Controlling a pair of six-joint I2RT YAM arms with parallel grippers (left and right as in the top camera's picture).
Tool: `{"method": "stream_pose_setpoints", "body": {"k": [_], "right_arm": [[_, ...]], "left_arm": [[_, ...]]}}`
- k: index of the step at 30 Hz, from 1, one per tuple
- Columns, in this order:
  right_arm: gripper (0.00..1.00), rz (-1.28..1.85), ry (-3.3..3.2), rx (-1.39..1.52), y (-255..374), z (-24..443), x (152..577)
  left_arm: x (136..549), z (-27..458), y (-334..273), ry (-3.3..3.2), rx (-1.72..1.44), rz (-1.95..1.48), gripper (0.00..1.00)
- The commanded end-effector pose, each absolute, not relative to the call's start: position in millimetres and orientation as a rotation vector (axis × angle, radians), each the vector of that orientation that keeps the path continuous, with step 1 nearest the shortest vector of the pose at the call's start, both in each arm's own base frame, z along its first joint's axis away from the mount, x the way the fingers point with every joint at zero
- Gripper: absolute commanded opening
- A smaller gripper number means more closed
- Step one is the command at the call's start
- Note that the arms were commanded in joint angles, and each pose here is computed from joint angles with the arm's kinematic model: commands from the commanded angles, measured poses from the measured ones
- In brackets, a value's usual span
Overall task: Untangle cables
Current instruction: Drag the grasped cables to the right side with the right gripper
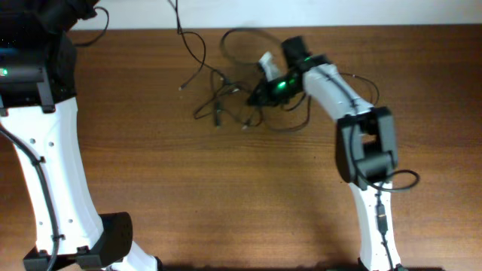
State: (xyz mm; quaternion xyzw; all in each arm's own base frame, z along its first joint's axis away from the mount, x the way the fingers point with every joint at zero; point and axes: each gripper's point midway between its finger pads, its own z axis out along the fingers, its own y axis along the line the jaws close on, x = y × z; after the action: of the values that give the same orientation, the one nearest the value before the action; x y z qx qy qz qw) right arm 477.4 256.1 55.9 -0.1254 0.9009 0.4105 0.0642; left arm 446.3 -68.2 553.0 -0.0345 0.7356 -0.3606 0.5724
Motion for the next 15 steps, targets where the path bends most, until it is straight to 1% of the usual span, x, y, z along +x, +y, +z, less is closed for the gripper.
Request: {"method": "stream_pose_setpoints", "body": {"k": [1,3,5,7,8,11,15], "right_arm": [[0.04,1.024,2.618,-0.422,207.0,149.3,478.9],[0.04,0.823,2.693,-0.362,170.8,174.8,461.1],[0.04,0.623,2.761,-0.296,136.2,198.7,436.8],[0.04,0.475,2.756,-0.243,109.8,226.1,420.5],[0.04,0.391,2.707,-0.207,90.8,254.9,410.4],[0.04,0.319,2.528,-0.048,49.2,331.0,385.8],[0.04,0.265,2.372,0.115,3.8,384.0,360.9]], "left_arm": [[446.4,514.9,-28.4,1.852,-0.157,-0.513,0.00],[447.8,478.4,-2.8,1.967,-0.207,-0.309,0.00],[447.3,441.6,30.6,2.067,-0.321,-0.089,0.00],[446.2,412.9,53.1,2.130,-0.406,0.061,0.00],[445.5,394.3,64.6,2.168,-0.445,0.144,0.00],[450.1,334.8,84.7,2.277,-0.505,0.268,0.00],[452.0,283.6,113.5,2.338,-0.579,0.310,0.00]]}}
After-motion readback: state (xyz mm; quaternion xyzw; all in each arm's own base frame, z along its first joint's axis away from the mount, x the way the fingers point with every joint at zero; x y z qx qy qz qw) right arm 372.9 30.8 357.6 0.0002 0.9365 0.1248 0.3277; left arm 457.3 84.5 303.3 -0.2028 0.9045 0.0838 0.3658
